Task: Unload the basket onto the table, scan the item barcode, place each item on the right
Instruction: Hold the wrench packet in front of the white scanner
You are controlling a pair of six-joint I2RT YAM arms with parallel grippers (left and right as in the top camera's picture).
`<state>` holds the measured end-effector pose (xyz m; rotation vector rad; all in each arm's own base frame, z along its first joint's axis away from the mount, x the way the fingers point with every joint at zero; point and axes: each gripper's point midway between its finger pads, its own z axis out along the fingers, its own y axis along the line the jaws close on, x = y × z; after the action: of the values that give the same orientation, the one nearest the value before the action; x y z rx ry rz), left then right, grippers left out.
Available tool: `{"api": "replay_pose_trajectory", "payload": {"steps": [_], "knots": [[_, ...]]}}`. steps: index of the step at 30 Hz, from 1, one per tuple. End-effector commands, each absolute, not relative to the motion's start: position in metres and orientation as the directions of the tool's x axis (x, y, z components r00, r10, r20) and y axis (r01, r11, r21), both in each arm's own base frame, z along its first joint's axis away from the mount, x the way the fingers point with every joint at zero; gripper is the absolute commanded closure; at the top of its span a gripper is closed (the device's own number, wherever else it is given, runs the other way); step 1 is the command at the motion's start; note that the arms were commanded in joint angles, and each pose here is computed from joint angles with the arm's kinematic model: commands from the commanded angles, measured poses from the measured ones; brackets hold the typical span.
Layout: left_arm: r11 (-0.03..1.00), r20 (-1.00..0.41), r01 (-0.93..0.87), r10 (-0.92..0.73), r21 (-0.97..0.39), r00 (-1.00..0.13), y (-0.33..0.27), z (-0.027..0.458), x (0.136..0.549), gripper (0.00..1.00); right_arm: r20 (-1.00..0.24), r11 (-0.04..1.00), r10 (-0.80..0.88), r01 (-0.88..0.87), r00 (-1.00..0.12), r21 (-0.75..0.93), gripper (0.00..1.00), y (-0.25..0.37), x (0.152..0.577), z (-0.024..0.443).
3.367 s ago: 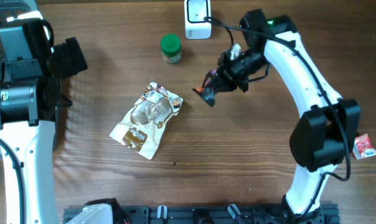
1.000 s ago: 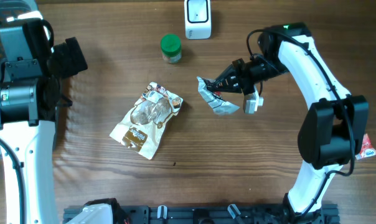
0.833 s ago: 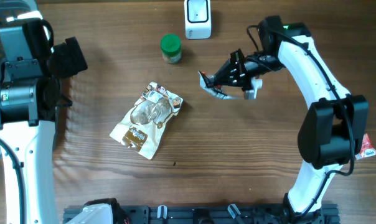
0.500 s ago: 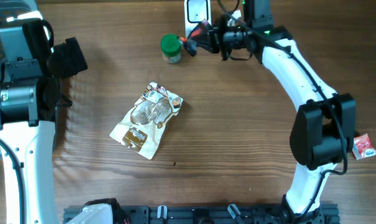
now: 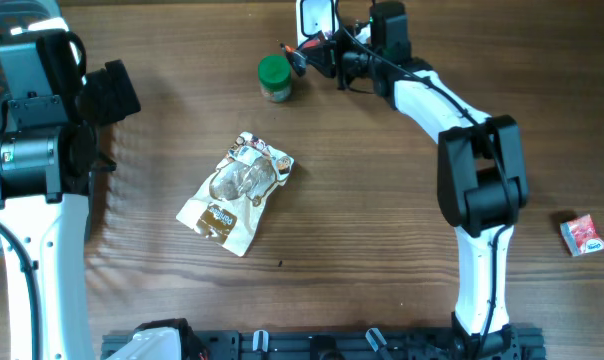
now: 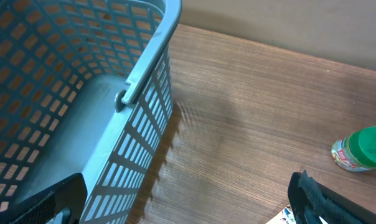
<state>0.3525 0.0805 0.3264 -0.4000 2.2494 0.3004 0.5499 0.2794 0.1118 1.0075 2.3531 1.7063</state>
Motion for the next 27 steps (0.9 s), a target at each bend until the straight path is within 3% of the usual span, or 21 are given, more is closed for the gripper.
{"api": "replay_pose_trajectory", "payload": {"steps": [1, 10, 16, 20, 23, 27], "knots": [[0.918, -0.775, -0.388, -0.184, 0.085, -0.605, 0.084, 0.333, 0.35, 0.0, 0.35, 0.097, 0.559, 0.478, -0.752, 0.873, 0.95, 0.295, 0.572, 0.129], [0.918, -0.775, -0.388, -0.183, 0.085, -0.604, 0.084, 0.333, 0.35, 0.0, 0.4, 0.013, 0.669, 0.549, -0.626, 0.836, 0.95, 0.288, 0.596, 0.115], [0.918, -0.775, -0.388, -0.184, 0.085, -0.605, 0.084, 0.333, 0.35, 0.0, 0.463, -0.067, 0.648, 0.561, -0.604, 0.825, 0.95, 0.294, 0.605, 0.099], [0.918, -0.775, -0.388, -0.184, 0.085, -0.605, 0.084, 0.333, 0.35, 0.0, 0.469, -0.065, 0.627, 0.558, -0.622, 0.827, 0.95, 0.298, 0.606, 0.096], [0.918, -0.775, -0.388, -0.183, 0.086, -0.605, 0.084, 0.333, 0.35, 0.0, 0.432, -0.044, 0.575, 0.502, -0.694, 0.864, 0.95, 0.307, 0.606, 0.121], [0.918, -0.775, -0.388, -0.183, 0.086, -0.605, 0.084, 0.333, 0.35, 0.0, 0.37, -0.061, 0.513, 0.398, -0.774, 0.915, 0.95, 0.31, 0.603, 0.189]]}}
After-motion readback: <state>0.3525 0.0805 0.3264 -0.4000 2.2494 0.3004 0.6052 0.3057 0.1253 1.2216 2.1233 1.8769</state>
